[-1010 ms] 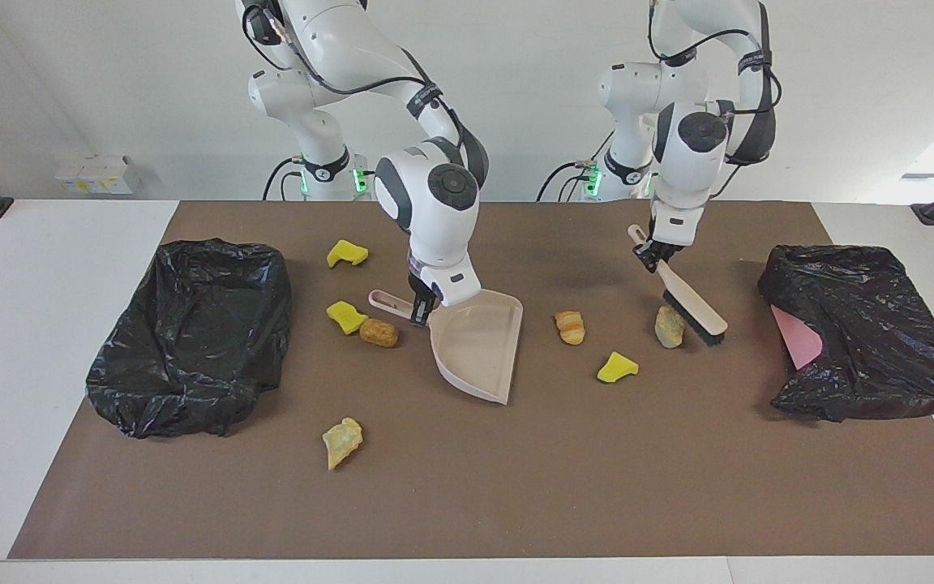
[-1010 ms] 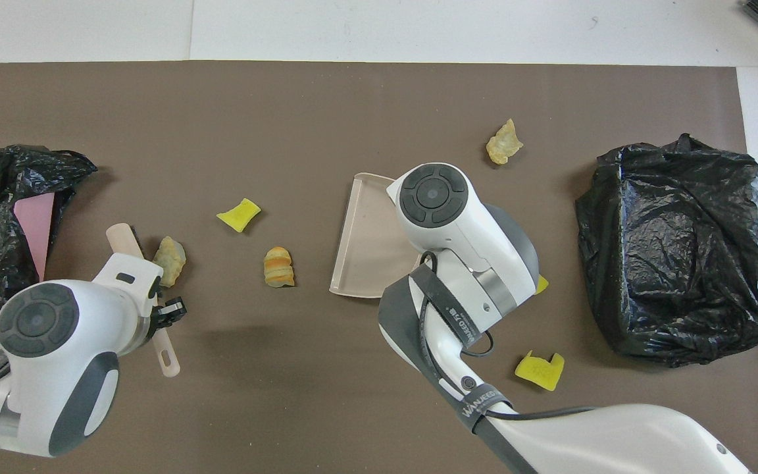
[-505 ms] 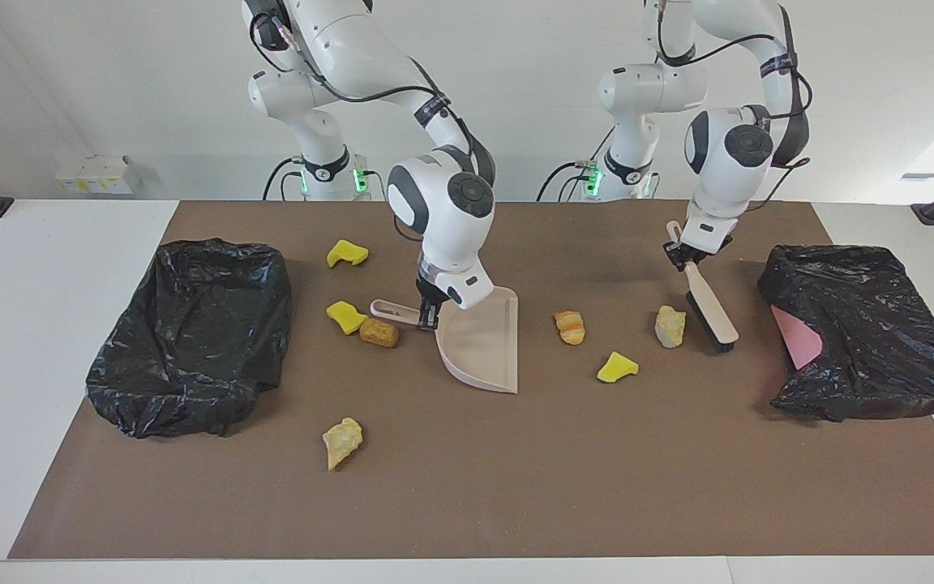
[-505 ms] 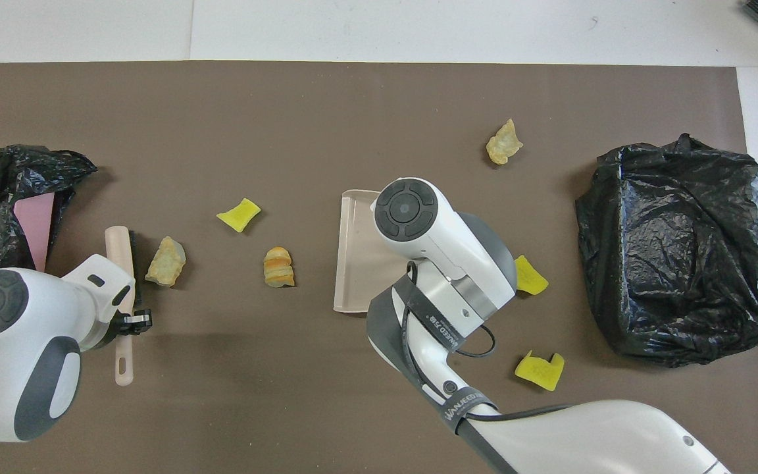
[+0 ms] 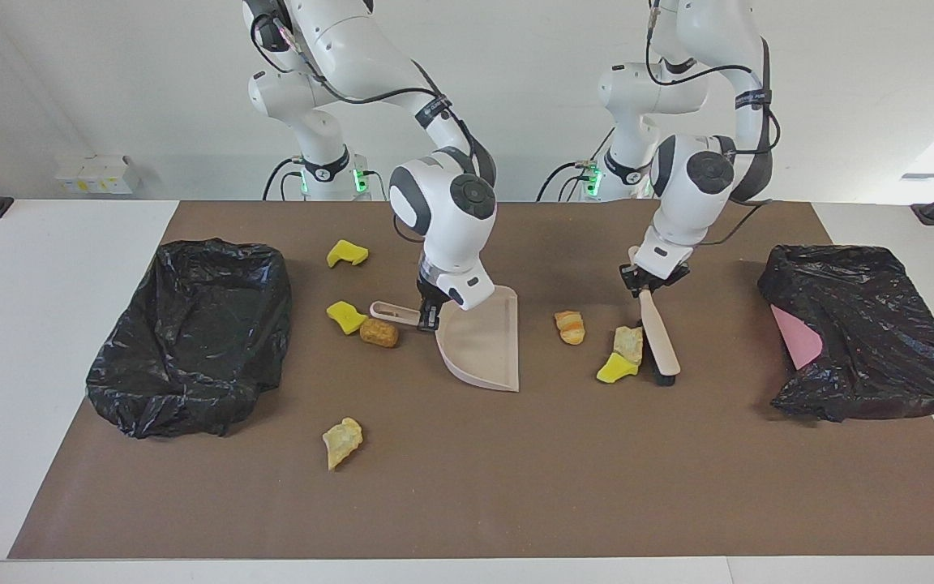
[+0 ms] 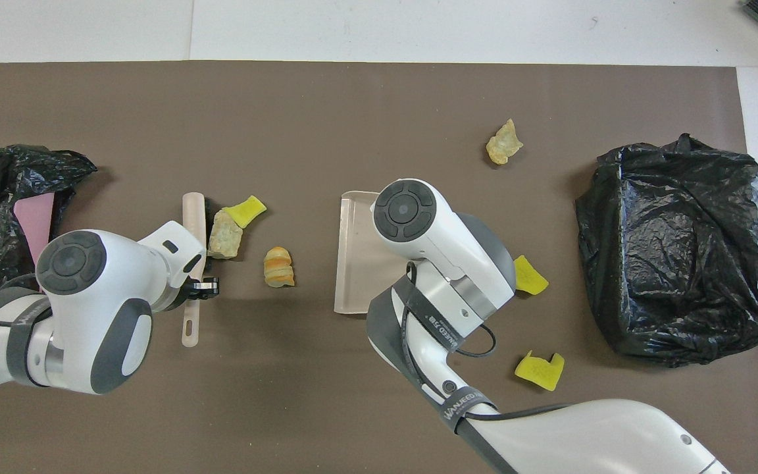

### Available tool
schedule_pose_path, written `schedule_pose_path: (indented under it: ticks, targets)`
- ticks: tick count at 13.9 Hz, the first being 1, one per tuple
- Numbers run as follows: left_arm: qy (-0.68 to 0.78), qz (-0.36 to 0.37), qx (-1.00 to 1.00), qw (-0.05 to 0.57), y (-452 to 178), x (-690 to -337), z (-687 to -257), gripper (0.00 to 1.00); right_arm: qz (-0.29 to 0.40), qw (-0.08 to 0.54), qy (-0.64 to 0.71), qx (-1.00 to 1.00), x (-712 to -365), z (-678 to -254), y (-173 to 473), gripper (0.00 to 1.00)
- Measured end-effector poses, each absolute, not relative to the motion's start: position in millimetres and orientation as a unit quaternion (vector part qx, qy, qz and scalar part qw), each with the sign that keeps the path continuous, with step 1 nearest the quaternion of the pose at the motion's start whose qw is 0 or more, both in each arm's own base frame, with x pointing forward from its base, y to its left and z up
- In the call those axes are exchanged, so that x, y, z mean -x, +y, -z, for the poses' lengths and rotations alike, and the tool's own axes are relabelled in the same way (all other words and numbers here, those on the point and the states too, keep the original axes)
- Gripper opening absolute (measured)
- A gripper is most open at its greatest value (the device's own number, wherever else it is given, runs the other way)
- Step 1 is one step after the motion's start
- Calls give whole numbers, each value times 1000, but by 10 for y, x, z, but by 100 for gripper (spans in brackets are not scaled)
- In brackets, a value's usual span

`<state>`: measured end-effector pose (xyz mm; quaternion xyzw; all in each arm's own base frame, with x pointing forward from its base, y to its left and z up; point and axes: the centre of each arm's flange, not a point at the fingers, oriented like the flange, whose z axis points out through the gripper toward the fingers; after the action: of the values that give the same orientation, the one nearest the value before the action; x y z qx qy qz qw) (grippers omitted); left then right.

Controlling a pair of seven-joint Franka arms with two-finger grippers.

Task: Sweep and dump trash in bin
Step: 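Sweep the chunks and sponges toward the dustpan with the brush in the left gripper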

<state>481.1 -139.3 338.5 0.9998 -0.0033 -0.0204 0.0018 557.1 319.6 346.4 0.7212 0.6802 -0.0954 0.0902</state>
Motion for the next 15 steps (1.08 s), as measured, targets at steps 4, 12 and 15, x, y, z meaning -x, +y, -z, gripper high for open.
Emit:
schedule_pose_path:
  ticks: [4,12,15]
  targets:
    - [-35,10,-999,27,-1926,-4764,-3296,26,96,90,680,-721,-5570,-3461,3194,32]
    - [-89,0,-988,127,-3418,-4193,-3638,26,96,90,680,-721,-5570,-3460,3193,32]
    - [-72,-10,-988,134,-3359,-4325,-3755,26,96,90,680,-721,-5570,-3459,3193,32]
